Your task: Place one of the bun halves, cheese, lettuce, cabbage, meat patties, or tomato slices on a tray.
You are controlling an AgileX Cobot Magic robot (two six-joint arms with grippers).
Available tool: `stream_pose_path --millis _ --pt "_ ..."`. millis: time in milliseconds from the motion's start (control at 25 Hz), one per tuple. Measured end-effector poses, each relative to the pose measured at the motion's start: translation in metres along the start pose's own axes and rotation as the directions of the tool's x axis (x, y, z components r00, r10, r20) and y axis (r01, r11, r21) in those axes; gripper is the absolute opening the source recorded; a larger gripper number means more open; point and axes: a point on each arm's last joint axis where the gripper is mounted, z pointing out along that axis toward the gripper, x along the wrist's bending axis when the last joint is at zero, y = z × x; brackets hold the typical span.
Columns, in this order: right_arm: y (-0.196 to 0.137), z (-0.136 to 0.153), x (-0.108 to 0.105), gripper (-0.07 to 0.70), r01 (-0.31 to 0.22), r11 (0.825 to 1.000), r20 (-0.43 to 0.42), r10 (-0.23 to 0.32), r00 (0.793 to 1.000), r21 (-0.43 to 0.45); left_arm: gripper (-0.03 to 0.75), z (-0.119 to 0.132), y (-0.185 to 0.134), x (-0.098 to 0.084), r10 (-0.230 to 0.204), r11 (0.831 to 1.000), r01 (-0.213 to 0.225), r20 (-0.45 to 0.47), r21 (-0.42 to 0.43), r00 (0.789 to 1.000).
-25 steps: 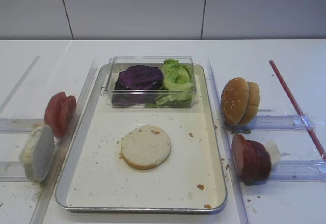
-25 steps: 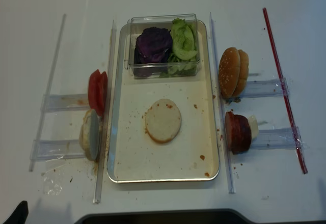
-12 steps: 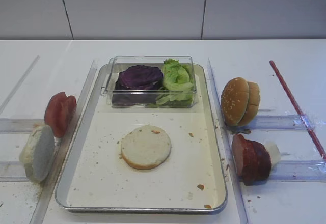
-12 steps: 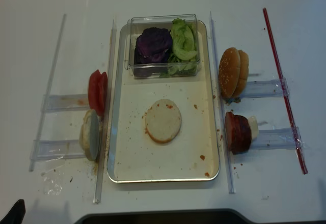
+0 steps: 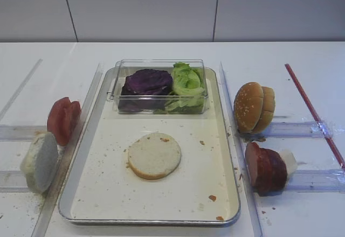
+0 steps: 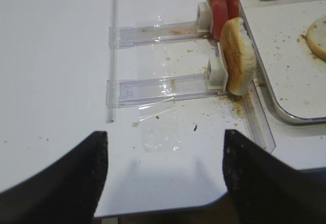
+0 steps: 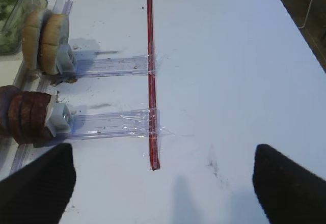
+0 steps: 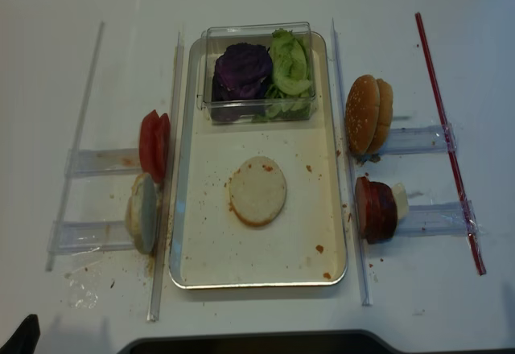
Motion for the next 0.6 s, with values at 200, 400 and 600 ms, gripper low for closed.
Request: stream_pose_path --millis 200,400,600 --pt "0.0 0.0 0.0 0.692 0.0 1.0 0.0 0.0 1.0 0.0 0.449 0.0 0.0 0.0008 0.0 1.0 0.0 -0.009 0.0 1.0" --pt "0.0 0.0 0.0 0.692 0.002 1.0 0.0 -0.002 1.0 0.0 0.471 0.0 0.0 0.0008 -0.005 1.0 0.005 -0.009 0.0 1.0" --pt "0.0 0.0 0.0 0.692 0.002 1.0 0.0 -0.002 1.0 0.0 0.495 0.0 0.0 0.0008 -0.005 1.0 0.005 -0.009 0.0 1.0"
